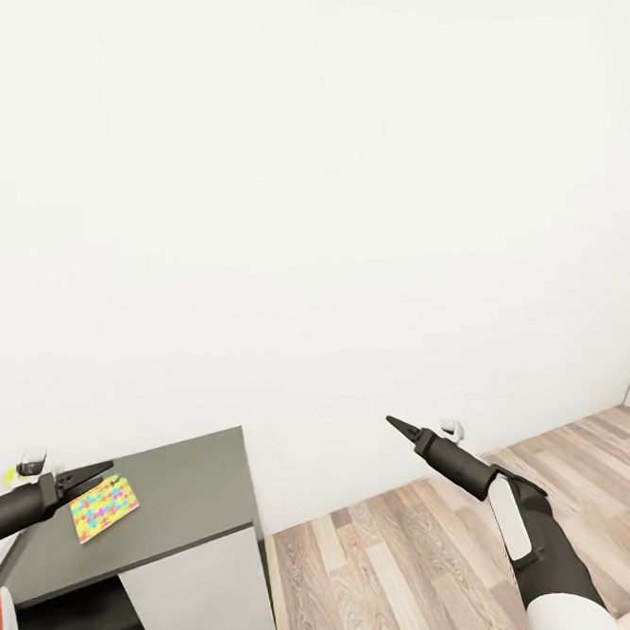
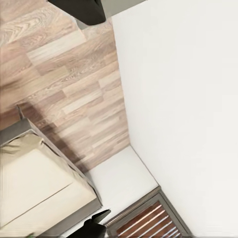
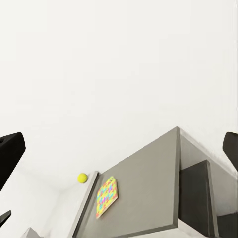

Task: Put all the toys in the child's room - the three board games (two on the bed and one on the table), the two jigsaw puzzles on the table, and the tennis ball on the table - inside the toy box on the table in the child's room.

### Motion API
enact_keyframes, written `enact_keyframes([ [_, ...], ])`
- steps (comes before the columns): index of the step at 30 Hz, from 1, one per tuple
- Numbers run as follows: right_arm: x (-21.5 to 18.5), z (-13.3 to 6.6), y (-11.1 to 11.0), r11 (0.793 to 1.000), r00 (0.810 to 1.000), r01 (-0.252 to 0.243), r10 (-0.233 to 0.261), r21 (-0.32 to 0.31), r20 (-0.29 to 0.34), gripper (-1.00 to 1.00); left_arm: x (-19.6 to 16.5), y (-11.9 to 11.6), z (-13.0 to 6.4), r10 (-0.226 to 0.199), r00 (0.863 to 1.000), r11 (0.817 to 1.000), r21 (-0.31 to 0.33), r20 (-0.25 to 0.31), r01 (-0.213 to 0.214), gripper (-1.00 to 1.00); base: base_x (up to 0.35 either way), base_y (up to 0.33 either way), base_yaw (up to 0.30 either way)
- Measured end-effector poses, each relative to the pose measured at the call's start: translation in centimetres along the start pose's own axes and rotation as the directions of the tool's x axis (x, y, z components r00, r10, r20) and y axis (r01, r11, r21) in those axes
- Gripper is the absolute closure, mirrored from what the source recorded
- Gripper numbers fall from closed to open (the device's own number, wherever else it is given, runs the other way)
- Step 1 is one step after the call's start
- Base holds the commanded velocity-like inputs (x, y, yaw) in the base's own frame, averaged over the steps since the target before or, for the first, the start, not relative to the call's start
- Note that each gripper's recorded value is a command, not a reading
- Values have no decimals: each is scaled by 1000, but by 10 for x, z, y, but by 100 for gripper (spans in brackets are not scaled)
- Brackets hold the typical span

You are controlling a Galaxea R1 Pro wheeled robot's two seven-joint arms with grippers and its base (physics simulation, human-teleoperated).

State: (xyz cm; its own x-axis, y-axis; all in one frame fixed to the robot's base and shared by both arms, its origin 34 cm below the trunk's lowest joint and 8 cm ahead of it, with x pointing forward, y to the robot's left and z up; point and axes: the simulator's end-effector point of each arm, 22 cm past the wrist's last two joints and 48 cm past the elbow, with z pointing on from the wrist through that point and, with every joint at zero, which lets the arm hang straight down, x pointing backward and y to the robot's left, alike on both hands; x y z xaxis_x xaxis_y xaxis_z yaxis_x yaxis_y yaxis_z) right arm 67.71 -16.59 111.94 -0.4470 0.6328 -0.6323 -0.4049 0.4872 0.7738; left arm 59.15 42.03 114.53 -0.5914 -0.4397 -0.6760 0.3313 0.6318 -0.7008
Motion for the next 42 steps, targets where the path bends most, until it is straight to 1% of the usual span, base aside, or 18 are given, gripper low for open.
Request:
enact_keyframes([
  [12, 1, 1, 0, 1000, 1000, -1, 1, -1, 0, -100, 0, 0, 0, 0, 1000, 1000, 0, 0, 0, -100, -85, 0, -277],
  [18, 0, 0, 0, 1000, 1000, -1, 1, 0, 0, -100, 0, 0, 0, 0, 1000, 1000, 0, 0, 0, -100, -105, -72, -277],
  [35, 0, 0, -1, 1000, 1000, -1, 1, 3, -1, -100, 1, 0, 2, -2, 1000, 1000, 2, -3, 2, -100, -117, -196, -277],
  [42, 4, 0, -4, 1000, 1000, -12, 12, 6, -7, -100, 7, -2, 9, 1, 1000, 1000, 6, -27, -1, -100, -103, -215, -277],
])
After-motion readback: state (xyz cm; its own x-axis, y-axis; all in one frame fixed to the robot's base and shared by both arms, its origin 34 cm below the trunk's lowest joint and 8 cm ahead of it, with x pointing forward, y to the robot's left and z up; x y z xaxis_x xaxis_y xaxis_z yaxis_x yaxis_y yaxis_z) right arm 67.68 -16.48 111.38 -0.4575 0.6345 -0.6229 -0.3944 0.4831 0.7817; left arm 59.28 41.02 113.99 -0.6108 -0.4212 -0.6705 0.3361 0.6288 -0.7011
